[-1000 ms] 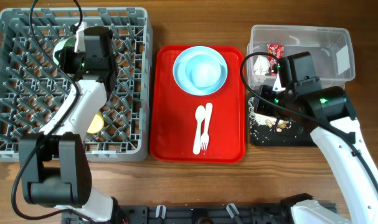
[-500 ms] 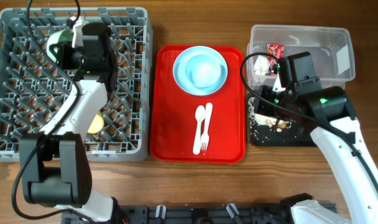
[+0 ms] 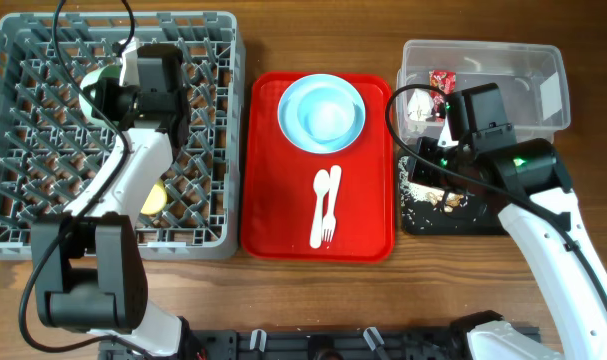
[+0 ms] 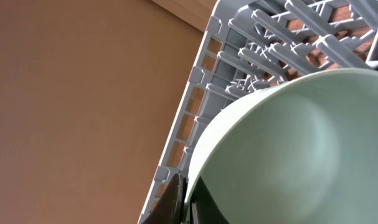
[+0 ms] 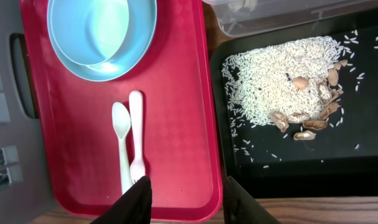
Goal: Sort waste into correct bins and load items into the dishwasher rack
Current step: 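Lower the green saucer into the rack slots and open the left gripper, then reach the left gripper to the light-blue bowl and grasp its rim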
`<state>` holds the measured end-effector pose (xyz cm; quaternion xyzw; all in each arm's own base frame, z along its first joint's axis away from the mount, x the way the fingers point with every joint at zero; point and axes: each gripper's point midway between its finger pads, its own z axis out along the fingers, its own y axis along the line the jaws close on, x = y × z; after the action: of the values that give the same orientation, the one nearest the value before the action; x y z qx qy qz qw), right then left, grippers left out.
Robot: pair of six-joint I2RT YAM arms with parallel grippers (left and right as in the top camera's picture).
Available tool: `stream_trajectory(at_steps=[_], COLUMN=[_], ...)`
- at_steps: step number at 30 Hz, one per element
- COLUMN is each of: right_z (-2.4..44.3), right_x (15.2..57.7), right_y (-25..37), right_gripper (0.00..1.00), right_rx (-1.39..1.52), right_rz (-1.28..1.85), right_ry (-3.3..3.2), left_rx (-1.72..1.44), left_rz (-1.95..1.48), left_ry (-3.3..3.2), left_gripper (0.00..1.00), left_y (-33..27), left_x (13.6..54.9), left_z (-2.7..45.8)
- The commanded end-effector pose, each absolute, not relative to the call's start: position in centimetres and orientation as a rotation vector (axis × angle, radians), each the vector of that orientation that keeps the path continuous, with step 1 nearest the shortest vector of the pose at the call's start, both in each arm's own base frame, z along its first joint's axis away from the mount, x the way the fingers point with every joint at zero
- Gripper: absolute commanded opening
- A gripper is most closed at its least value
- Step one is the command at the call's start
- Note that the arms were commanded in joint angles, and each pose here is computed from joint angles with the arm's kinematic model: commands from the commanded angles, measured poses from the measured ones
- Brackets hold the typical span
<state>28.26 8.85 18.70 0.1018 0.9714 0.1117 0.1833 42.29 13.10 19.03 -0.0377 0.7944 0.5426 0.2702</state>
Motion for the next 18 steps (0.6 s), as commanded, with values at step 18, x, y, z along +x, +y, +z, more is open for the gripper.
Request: stream_trajectory(at_steps=[18], right_z=[19.3], right_x=[28.5], right_y=[8.7], right_gripper=[0.37], right_rx=[0.274], right_rz=[0.309], right_ry=[2.716], left_rx=[-0.021], left_rz=[1.382], left_ry=[2.157], left_gripper=[0.15], left_y=[8.7], left_x=[42.8], left_z=[17.7])
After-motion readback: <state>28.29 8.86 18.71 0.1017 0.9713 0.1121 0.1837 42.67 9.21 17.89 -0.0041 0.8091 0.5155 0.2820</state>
